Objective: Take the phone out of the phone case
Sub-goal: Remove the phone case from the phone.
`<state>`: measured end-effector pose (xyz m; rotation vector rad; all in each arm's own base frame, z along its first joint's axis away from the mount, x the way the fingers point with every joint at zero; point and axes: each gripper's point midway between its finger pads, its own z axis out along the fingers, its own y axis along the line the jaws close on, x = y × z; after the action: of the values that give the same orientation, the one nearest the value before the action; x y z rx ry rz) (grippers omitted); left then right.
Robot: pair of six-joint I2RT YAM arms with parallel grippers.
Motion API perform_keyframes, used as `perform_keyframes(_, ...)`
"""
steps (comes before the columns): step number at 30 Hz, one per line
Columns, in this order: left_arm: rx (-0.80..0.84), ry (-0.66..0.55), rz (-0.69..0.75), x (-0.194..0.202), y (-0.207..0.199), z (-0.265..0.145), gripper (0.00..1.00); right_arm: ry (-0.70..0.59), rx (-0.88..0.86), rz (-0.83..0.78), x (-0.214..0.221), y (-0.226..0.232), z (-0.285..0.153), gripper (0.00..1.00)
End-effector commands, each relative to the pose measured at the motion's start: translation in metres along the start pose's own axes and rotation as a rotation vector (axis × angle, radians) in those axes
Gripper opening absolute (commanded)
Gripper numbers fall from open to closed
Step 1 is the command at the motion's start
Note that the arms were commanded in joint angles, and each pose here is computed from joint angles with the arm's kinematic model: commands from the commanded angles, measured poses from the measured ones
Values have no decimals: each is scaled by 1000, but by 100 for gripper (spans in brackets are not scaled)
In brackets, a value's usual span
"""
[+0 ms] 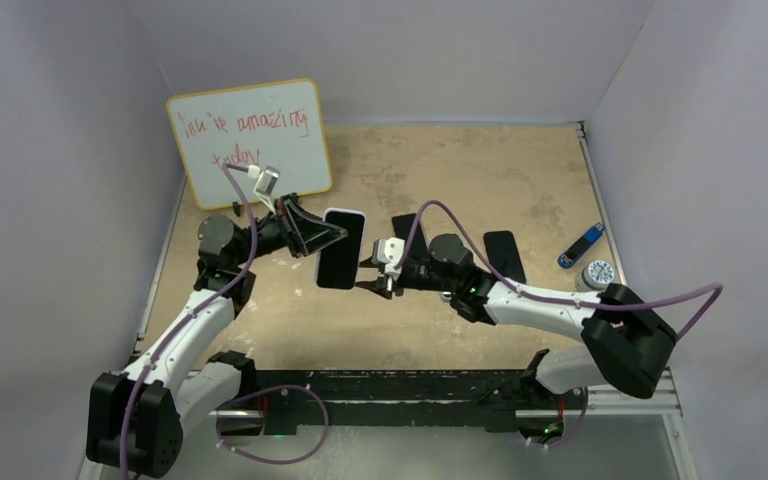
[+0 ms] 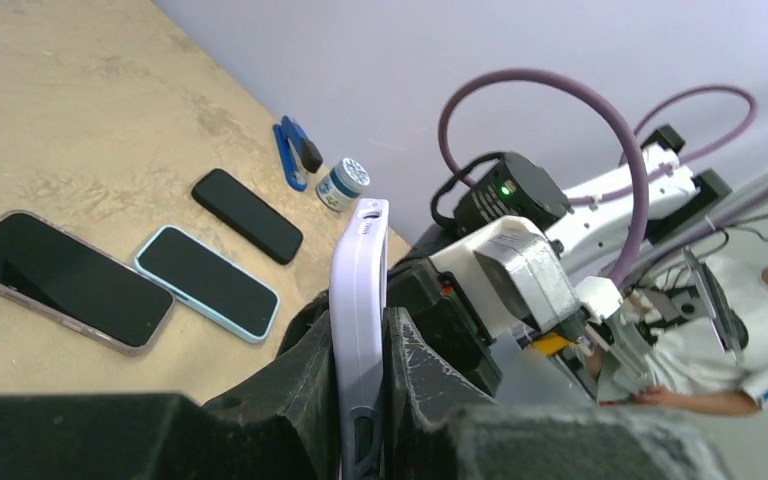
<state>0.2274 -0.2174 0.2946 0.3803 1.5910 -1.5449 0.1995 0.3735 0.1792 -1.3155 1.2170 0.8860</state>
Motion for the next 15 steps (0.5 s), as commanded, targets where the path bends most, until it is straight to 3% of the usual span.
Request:
perform_keyframes(1, -35, -148, 0, -20, -1, -2, 0, -103, 88, 60, -29, -8, -14, 47)
perform_keyframes(4, -44, -234, -30, -24, 2, -7, 0, -140, 93, 115, -32, -3, -19, 50)
perform_keyframes(9, -37, -375, -101, -30, 7, -17, 0, -330, 158, 237, -60, -10, -25, 54)
perform_keyframes(15, -35, -489, -162, -37, 10, -27, 0, -416, 173, 321, -66, -12, -27, 56)
